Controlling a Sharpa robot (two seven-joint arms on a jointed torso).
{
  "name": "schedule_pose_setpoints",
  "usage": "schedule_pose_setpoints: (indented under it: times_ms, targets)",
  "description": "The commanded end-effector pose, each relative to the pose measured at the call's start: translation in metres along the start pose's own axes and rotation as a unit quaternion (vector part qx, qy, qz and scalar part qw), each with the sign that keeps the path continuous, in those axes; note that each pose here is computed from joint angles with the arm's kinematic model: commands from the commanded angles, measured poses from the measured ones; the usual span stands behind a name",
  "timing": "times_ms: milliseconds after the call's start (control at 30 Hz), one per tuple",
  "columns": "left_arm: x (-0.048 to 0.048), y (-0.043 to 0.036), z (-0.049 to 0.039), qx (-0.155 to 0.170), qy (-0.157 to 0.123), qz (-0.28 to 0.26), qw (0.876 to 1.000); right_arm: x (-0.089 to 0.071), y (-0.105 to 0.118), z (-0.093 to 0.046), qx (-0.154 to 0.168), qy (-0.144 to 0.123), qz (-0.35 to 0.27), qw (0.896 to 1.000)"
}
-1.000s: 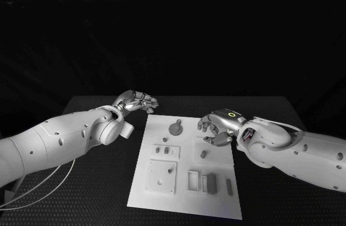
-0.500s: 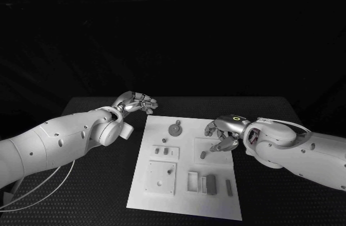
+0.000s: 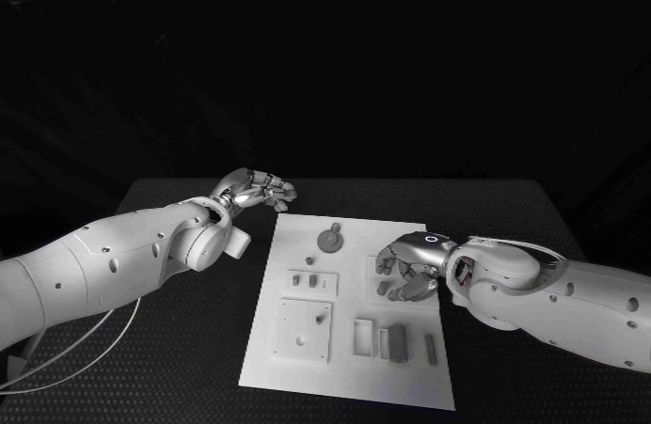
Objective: Assemble the parts on the task board
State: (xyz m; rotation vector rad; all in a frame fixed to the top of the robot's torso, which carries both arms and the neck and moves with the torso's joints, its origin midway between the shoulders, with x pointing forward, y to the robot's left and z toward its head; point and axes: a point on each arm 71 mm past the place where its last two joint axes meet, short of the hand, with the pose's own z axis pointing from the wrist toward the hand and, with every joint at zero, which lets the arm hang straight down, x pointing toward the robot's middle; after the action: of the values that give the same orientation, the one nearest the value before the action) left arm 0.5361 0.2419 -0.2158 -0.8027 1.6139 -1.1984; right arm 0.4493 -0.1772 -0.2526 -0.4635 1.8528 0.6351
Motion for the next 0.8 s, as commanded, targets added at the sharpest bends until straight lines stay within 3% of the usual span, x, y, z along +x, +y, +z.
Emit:
schedule_pose_setpoints:
  times_ms: [33, 800]
  targets:
    - [0.0007, -0.0014, 0.0003, 0.005, 0.005, -0.004, 1.000, -0.001, 0.001, 0.000, -0.007, -0.007, -0.018, 1.000]
    - [0.0000, -0.0009, -0.0007, 0.002, 0.006, -0.005, 1.000, 0.016, 0.013, 0.010, -0.023, 0.006, -0.032, 0.999]
